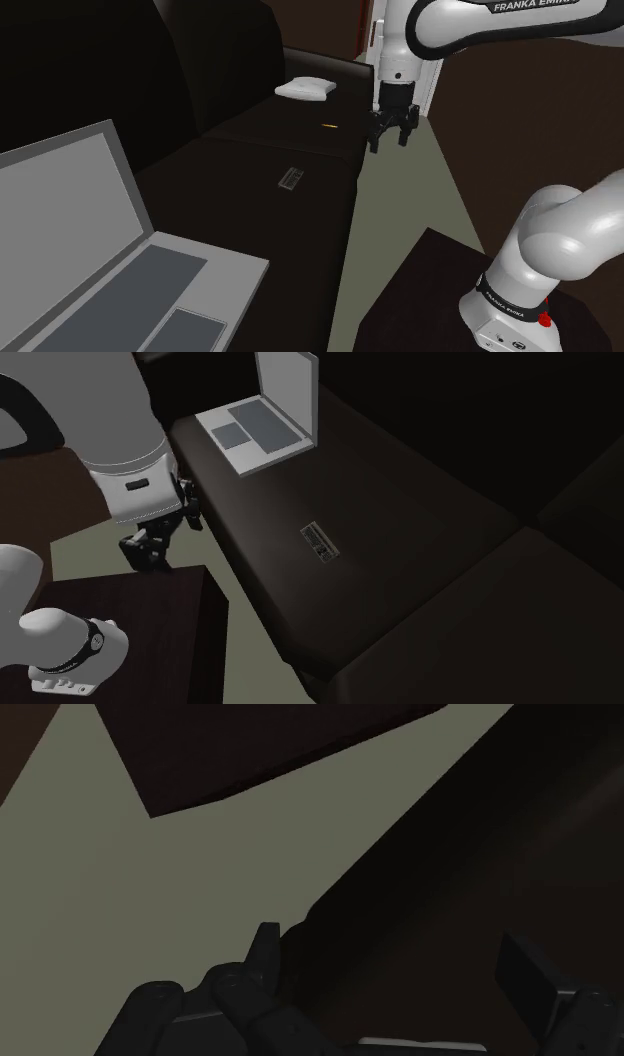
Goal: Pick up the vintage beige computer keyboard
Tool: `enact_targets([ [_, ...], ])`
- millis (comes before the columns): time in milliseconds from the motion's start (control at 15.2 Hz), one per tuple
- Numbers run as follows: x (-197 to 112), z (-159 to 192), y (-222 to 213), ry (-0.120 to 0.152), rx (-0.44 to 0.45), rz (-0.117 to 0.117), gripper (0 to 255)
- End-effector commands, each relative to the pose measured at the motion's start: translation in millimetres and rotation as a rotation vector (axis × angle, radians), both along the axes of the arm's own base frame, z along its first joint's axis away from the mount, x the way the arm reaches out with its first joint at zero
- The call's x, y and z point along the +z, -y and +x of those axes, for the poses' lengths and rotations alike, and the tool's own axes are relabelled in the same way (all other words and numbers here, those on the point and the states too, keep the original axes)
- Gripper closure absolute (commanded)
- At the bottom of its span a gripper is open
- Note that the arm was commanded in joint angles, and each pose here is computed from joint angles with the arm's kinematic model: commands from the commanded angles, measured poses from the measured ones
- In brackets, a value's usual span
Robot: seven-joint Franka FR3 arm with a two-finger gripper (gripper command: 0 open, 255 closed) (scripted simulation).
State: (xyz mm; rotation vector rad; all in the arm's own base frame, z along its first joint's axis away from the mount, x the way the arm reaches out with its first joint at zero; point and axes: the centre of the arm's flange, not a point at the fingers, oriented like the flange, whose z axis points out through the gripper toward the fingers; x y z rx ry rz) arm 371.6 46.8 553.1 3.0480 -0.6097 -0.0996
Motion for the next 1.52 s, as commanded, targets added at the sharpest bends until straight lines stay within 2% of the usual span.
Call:
enact_targets([
  [0,-10,22,-10,0.001,-0.062,0.016,0],
  [660,-65,126,-52,0.001,-0.348,0.092,0],
  [1320,-117,238,-67,0.002,-0.634,0.168,0],
  [1452,-125,244,-67,0.002,-0.650,0.172,0],
])
